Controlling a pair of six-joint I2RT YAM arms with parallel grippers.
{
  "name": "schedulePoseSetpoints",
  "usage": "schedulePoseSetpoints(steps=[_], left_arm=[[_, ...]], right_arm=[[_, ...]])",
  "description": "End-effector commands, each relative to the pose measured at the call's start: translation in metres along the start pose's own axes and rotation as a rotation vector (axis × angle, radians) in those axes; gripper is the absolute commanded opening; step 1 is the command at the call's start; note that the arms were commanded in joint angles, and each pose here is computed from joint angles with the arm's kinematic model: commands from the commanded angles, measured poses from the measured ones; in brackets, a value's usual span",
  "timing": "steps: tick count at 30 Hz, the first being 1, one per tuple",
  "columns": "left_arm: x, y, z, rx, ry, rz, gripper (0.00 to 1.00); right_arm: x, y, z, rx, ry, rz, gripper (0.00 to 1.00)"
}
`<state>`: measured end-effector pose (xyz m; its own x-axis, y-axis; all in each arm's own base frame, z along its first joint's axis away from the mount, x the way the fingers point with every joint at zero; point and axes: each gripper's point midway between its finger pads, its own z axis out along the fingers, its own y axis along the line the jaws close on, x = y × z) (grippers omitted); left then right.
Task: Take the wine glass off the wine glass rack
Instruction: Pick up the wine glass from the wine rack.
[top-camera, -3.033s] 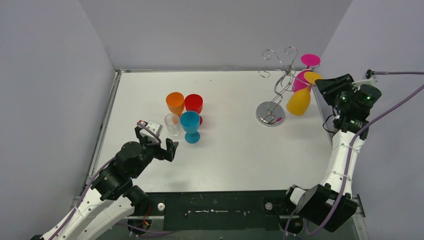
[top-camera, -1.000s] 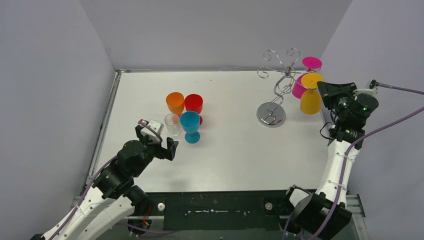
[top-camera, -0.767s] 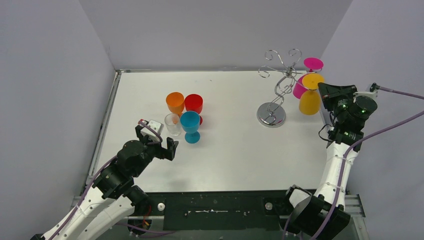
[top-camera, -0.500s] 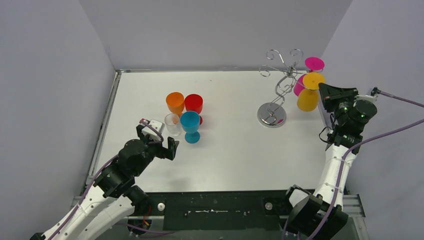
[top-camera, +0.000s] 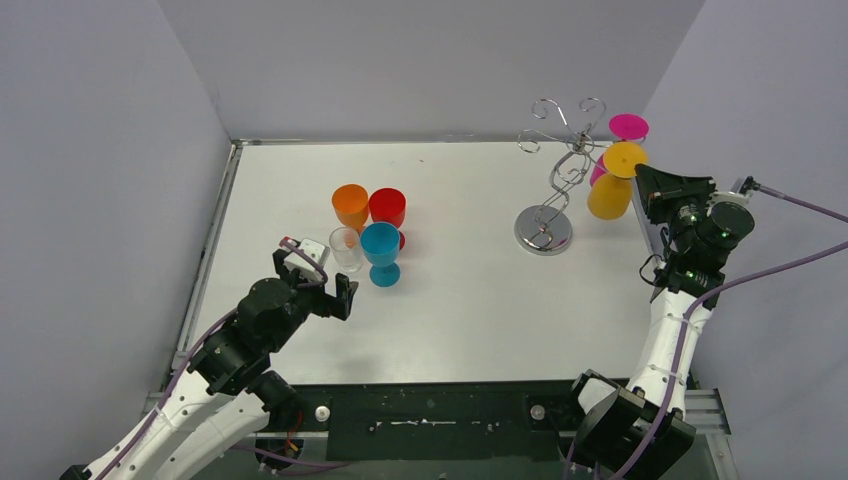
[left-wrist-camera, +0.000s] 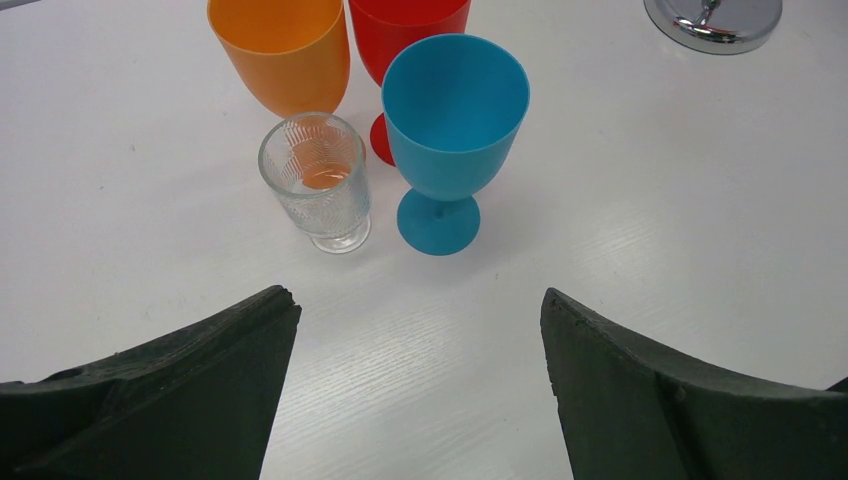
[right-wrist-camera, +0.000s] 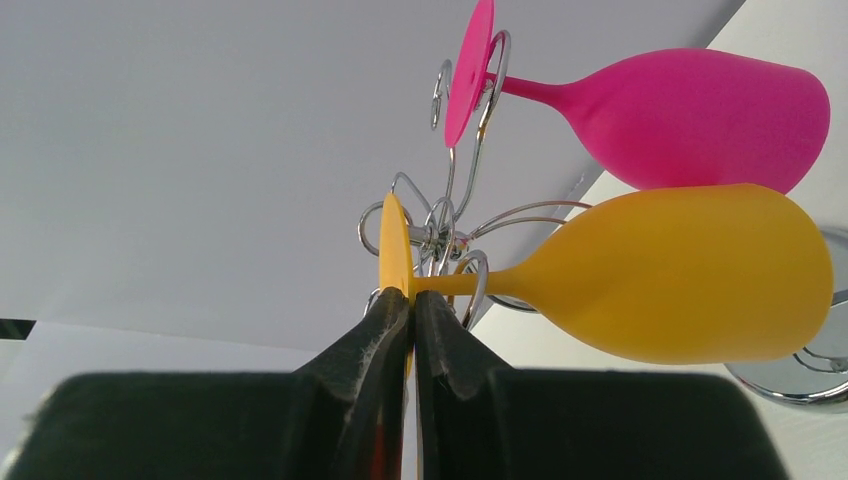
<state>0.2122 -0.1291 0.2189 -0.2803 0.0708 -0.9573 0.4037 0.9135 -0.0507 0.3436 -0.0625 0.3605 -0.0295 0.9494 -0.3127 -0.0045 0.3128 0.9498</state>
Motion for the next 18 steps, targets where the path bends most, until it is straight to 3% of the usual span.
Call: schedulePoseSetpoints(steps=[1, 18], left_arm=[[-0.016, -0.002, 0.001, 0.01, -0.057, -0.006, 0.89], [-0.016, -0.001, 0.001, 0.01, -0.062, -0.008, 0.89]], right_arm=[[0.006, 0.019, -0.009, -0.053, 0.031, -0.027, 0.0], [0.018, 0.024, -0.016, -0.019, 0.122, -0.071, 0.0]])
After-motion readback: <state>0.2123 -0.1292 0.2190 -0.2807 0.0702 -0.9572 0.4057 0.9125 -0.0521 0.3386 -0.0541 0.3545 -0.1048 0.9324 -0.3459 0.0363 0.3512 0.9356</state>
